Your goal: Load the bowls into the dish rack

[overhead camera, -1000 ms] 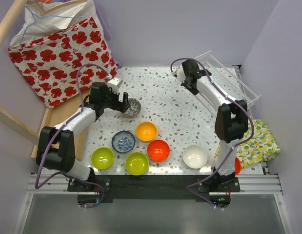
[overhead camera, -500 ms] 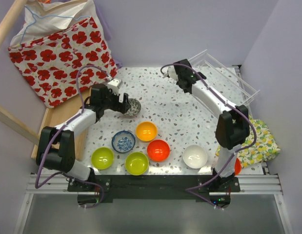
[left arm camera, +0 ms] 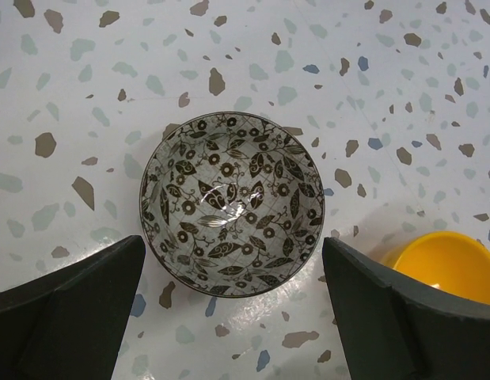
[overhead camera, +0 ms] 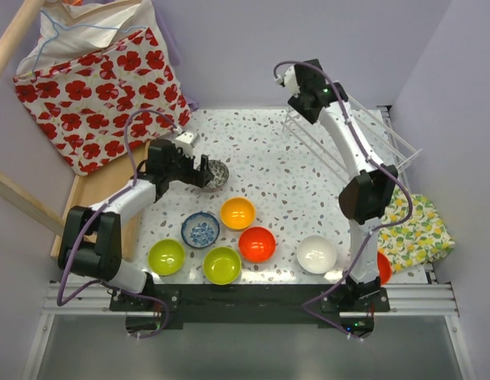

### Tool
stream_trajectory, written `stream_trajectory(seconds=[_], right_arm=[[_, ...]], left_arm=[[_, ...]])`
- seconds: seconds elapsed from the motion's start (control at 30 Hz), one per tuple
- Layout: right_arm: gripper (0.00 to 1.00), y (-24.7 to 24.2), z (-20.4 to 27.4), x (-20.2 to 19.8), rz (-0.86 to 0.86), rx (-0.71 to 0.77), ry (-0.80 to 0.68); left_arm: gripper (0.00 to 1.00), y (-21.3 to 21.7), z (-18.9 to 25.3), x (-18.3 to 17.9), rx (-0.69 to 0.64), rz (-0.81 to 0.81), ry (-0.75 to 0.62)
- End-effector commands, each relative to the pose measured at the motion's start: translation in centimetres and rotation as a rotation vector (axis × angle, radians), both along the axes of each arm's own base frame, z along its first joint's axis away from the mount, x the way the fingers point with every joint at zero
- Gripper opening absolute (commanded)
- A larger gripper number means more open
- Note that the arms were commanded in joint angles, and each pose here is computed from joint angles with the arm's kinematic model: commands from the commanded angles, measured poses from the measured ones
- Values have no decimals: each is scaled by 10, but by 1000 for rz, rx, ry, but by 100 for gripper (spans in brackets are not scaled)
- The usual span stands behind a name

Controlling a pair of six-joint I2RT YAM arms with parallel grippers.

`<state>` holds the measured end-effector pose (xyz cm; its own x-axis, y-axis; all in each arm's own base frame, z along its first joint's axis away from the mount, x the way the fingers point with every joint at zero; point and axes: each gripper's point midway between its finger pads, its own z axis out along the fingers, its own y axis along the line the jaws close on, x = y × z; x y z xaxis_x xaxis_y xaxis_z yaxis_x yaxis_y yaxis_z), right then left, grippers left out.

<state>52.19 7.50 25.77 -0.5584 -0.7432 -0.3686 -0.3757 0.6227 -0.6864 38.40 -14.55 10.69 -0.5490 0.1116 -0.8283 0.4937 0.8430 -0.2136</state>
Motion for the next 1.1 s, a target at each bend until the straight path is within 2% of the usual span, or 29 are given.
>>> stream_trajectory(seconds=[0.0,0.2,0.3,0.33,0.4,0.43,0.5,0.53,0.6,0.63,0.67,0.73,0.8,0.83,1.0,1.07], right_arm=[[67,-12,-23,-36,-60,255,198],[69,-5,-53,-48,31,297,299],[68,-20,-56,-40,-26,314,273],[68,-26,-54,-36,-71,332,243],[67,-47,-46,-23,-154,363,163],[67,-57,-43,-20,-227,387,120],[67,-80,-31,-14,-327,402,30],[67,-89,-27,-13,-376,393,-7],[68,-113,-12,-20,-465,319,-91],[74,-121,-6,-23,-515,313,-131],[78,-142,-1,-31,-607,252,-180],[84,-154,11,-42,-686,272,-236],[83,-171,13,-55,-758,243,-266],[88,-175,19,-61,-806,267,-308],[87,-208,12,-88,-1019,287,-386],[83,-220,8,-93,-1097,277,-424]], left_arm=[[100,-20,30,1,-63,-92,-71],[100,-22,33,10,-33,-107,-81],[100,-28,37,16,-27,-158,-98],[100,-32,51,25,-38,-169,-129],[100,-39,52,39,-55,-172,-120],[100,-47,71,54,-61,-171,-163],[100,-52,65,73,-70,-140,-132],[100,-59,82,85,-79,-137,-164],[99,-62,71,100,-81,-100,-130],[99,-68,79,107,-90,-100,-144],[99,-71,78,109,-96,-100,-138],[99,-81,74,110,-116,-107,-121],[99,-88,72,107,-125,-122,-115],[99,-94,69,102,-125,-135,-106],[99,-103,59,87,-114,-190,-70],[99,-102,48,77,-93,-205,-13]])
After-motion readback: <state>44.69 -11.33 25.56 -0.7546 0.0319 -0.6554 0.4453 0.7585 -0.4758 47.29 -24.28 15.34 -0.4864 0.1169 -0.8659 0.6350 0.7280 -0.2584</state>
